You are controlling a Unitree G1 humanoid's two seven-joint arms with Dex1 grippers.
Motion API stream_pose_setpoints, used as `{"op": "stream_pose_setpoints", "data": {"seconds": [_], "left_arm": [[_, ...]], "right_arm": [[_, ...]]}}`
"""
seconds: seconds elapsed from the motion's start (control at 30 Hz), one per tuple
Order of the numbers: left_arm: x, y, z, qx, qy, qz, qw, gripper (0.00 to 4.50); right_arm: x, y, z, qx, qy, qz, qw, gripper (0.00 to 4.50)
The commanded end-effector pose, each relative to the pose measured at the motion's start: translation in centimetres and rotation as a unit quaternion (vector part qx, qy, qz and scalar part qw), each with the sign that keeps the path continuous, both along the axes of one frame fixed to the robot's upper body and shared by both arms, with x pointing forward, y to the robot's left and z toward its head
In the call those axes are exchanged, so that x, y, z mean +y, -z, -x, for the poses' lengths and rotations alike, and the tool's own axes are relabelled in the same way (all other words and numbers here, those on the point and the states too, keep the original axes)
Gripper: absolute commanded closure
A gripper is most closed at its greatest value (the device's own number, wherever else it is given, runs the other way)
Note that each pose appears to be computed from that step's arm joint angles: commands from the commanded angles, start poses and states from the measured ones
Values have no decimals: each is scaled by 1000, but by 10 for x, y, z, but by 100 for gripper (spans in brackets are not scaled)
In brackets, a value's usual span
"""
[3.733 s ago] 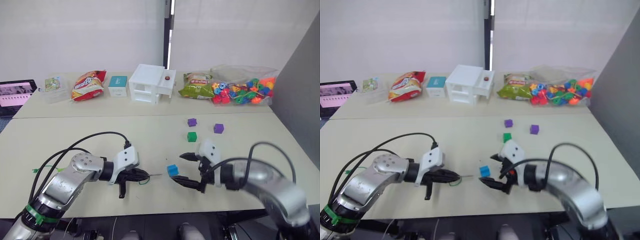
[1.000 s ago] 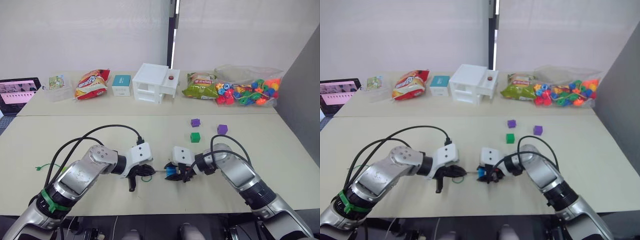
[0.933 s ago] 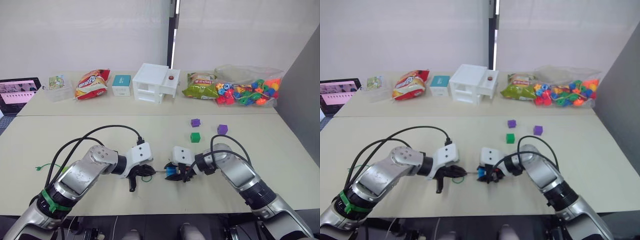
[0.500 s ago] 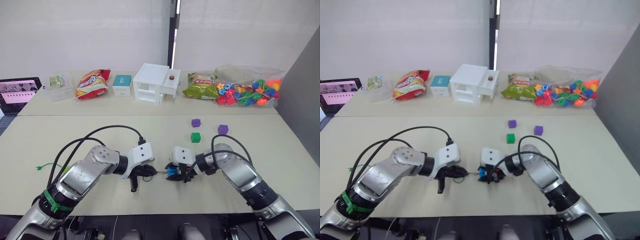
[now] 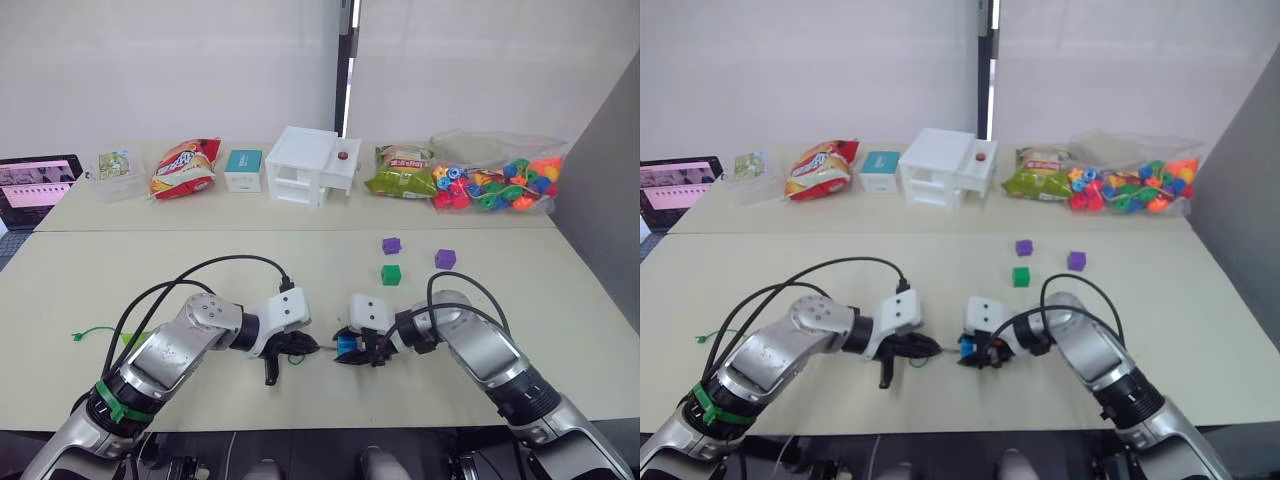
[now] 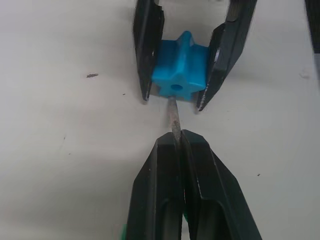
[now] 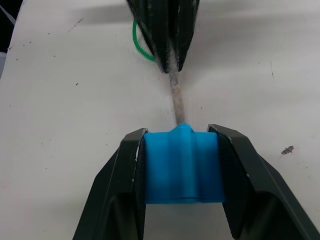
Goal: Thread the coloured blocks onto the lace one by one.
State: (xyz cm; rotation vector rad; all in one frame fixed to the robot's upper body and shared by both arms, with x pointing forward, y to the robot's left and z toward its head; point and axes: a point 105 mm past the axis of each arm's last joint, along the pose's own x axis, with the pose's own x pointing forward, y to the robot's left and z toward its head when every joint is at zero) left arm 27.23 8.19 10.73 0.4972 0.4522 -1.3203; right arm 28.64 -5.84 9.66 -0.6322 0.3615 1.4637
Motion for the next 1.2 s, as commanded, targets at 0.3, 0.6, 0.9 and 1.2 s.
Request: {"op": "stream_pose_setpoints", "data": {"seconds": [0.3,0.6,0.9,1.2], "left_arm": [[16,-14,-1,-26,12,5,1000,450],[18,-13,1,-20,4,23,1000,450],[10,-14,3,-21,12,43,999,450],[3,-11,6,-17,22,44,999,450]], "right_arm": [[-7,12,-2,13,-15,13,1000,311],[-6,13,-2,15,-18,12,1000,311],[-6,12,-3,15,-18,12,1000,311],[-4,11,-1,16,-18,8,1000,311]]}}
